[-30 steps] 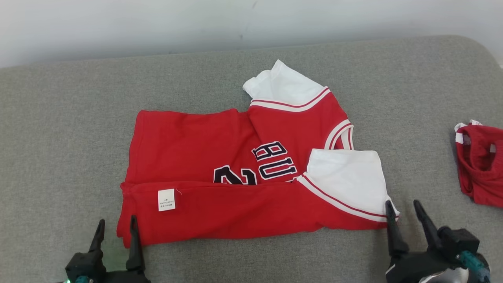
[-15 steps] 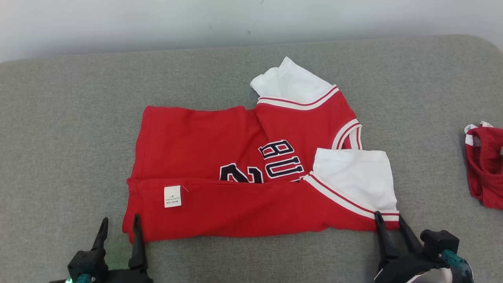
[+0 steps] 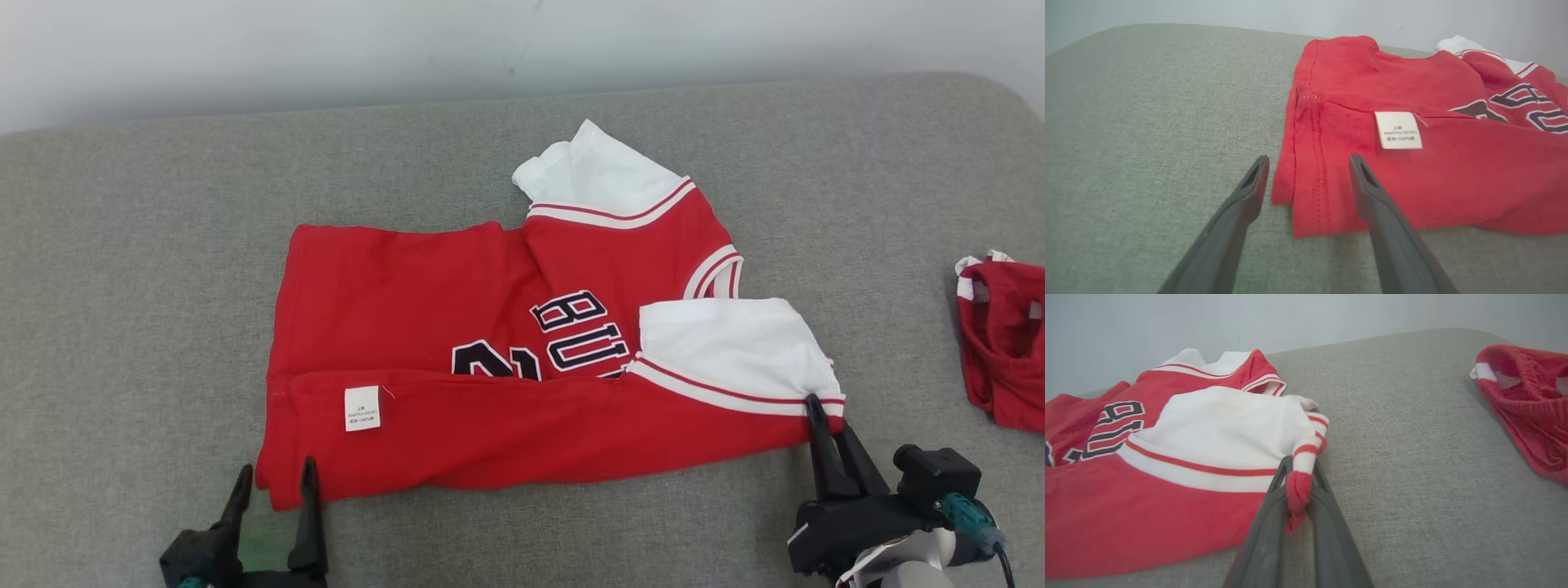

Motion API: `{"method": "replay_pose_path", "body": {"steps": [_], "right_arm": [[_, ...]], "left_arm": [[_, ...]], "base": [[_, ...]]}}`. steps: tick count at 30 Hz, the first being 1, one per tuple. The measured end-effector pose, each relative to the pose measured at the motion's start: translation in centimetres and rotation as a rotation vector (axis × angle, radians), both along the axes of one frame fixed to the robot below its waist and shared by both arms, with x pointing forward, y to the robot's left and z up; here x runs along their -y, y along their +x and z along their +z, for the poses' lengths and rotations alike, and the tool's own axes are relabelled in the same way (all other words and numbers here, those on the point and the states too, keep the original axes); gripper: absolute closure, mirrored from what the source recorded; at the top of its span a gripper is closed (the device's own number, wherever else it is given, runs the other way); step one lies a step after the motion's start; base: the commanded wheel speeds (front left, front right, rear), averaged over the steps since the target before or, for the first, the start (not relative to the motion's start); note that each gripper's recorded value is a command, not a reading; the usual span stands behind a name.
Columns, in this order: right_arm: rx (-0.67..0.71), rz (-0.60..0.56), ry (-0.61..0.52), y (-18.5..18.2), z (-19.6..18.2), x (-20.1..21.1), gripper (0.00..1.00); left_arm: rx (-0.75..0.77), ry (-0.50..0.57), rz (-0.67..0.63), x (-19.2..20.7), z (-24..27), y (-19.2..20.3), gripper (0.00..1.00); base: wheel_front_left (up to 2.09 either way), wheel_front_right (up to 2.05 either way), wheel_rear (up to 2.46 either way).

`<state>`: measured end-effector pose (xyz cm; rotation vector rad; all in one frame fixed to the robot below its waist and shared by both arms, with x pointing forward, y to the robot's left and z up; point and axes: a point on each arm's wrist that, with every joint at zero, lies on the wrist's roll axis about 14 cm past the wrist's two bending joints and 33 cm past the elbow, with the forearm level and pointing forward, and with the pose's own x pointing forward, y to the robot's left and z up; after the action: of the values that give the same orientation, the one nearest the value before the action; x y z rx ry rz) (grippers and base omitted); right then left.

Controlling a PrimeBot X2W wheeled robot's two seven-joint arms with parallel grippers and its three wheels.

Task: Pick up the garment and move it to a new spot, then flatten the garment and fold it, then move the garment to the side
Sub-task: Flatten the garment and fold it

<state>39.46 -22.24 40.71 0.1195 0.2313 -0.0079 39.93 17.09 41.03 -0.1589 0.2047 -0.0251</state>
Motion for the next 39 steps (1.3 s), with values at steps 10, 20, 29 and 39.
{"method": "replay_pose_path", "body": {"steps": [10,20,29,39], "right_arm": [[0.051,-0.007,-0.01,0.2,1.4,0.2,1.0],[0.064,-0.018,-0.001,0.0,1.9,0.2,1.0],[0.071,-0.037,0.007,-2.6,2.4,0.4,1.0],[0.061,-0.064,0.02,-6.9,2.1,0.9,1.0]], "left_arm": [[-0.055,-0.025,-0.017,0.8,-1.7,-0.2,0.34],[-0.065,-0.058,-0.029,1.2,-1.9,-0.4,1.0],[-0.05,-0.037,-0.015,0.2,-1.1,-3.4,1.0],[-0.049,-0.017,-0.009,-0.4,-0.8,-6.9,1.0]], "base": [[0.0,0.0,0.0],[0.0,0.0,0.0],[0.0,0.0,0.0],[0.0,0.0,0.0]]}}
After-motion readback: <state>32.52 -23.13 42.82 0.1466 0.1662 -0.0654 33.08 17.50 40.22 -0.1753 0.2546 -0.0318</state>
